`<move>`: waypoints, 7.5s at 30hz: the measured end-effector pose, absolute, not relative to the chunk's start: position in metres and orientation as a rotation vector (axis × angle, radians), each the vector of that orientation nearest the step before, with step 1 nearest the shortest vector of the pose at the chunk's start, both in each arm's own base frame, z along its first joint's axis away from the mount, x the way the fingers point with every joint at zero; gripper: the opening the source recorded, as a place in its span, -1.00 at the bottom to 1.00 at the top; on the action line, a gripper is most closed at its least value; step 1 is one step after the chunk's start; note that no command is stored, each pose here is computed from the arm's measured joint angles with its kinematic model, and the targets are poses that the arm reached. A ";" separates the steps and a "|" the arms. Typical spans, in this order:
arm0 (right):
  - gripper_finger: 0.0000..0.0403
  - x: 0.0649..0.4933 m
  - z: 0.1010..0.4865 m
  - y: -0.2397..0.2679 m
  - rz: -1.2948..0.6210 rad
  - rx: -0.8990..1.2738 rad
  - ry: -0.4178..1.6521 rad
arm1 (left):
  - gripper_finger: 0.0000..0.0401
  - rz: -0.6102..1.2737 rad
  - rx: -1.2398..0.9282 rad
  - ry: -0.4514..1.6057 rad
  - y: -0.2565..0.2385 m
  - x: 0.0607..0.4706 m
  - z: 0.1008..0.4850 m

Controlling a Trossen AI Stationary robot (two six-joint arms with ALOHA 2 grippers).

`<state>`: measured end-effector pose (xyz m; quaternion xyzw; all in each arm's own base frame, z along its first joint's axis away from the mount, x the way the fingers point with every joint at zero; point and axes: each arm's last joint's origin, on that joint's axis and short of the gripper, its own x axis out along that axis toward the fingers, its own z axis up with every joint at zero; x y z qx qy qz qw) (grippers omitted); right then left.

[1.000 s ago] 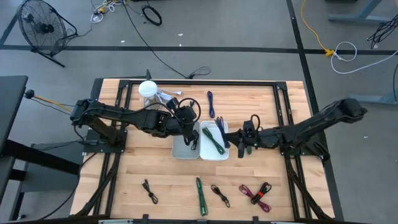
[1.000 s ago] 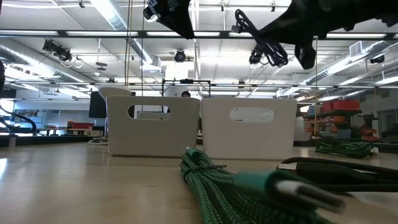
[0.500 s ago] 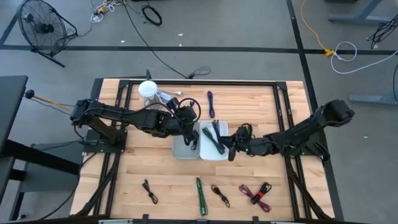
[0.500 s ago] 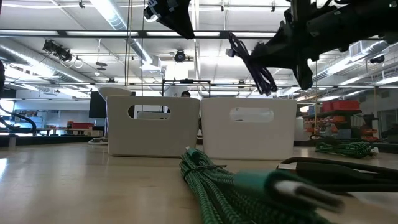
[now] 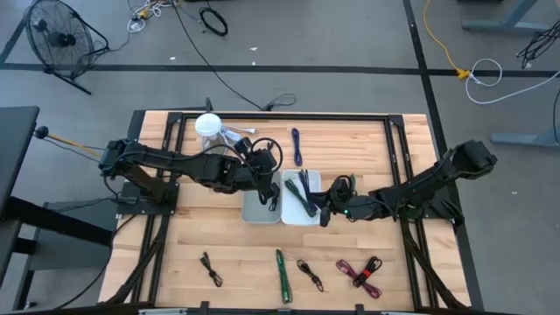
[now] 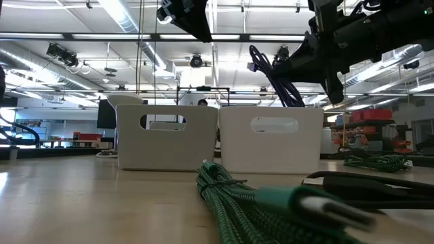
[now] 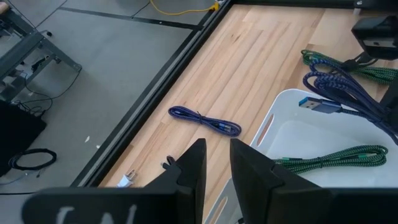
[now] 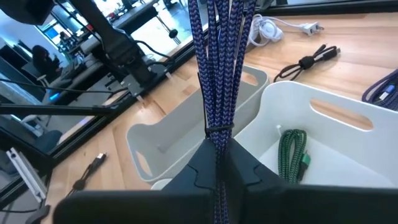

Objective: Pick & Place USB Port
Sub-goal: Put the purple charger cable into the white bin, then put the black charger cable into the gray bin

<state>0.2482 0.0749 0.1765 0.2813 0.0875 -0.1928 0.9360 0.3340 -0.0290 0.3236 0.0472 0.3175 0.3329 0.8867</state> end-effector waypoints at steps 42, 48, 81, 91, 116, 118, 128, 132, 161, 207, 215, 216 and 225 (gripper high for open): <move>-0.61 0.196 0.175 0.054 -0.371 0.393 0.699 | -0.62 0.668 0.088 0.669 -0.030 0.334 0.323; -0.48 0.181 0.173 0.048 -0.440 0.395 0.797 | -0.62 0.668 0.084 0.663 -0.030 0.335 0.324; -0.26 0.182 0.136 0.021 -0.620 0.286 1.109 | -0.62 0.668 0.084 0.662 -0.030 0.335 0.324; -0.90 0.185 0.137 0.017 -0.602 0.330 1.106 | -0.62 0.668 0.083 0.661 -0.030 0.335 0.324; -0.91 0.213 0.303 0.016 -0.408 0.072 0.624 | -0.62 0.653 0.039 0.587 -0.031 0.340 0.329; -0.91 0.212 0.319 0.017 -0.364 0.058 0.510 | -0.62 0.642 0.044 0.555 -0.031 0.343 0.332; -0.91 0.211 0.358 0.021 -0.146 -0.032 0.186 | -0.62 0.276 -0.015 0.292 -0.034 0.364 0.360; -0.92 0.213 0.364 0.023 -0.082 -0.044 0.123 | -0.62 0.208 -0.026 0.210 -0.027 0.368 0.368; -0.92 0.236 0.371 0.029 0.003 -0.092 -0.047 | -0.16 0.100 -0.048 0.105 -0.018 0.371 0.379; -0.19 0.225 0.363 0.014 -0.244 -0.104 0.098 | -0.94 0.286 -0.082 0.437 -0.010 0.371 0.337; -0.18 0.215 0.353 0.011 -0.321 -0.083 0.224 | -0.94 0.473 -0.201 0.675 -0.011 0.353 0.314; -0.18 0.215 0.352 0.010 -0.328 -0.081 0.234 | -0.94 0.494 -0.226 0.699 -0.012 0.350 0.312; -0.18 0.213 0.346 0.010 -0.328 -0.096 0.296 | -0.94 0.597 -0.429 0.749 -0.031 0.332 0.260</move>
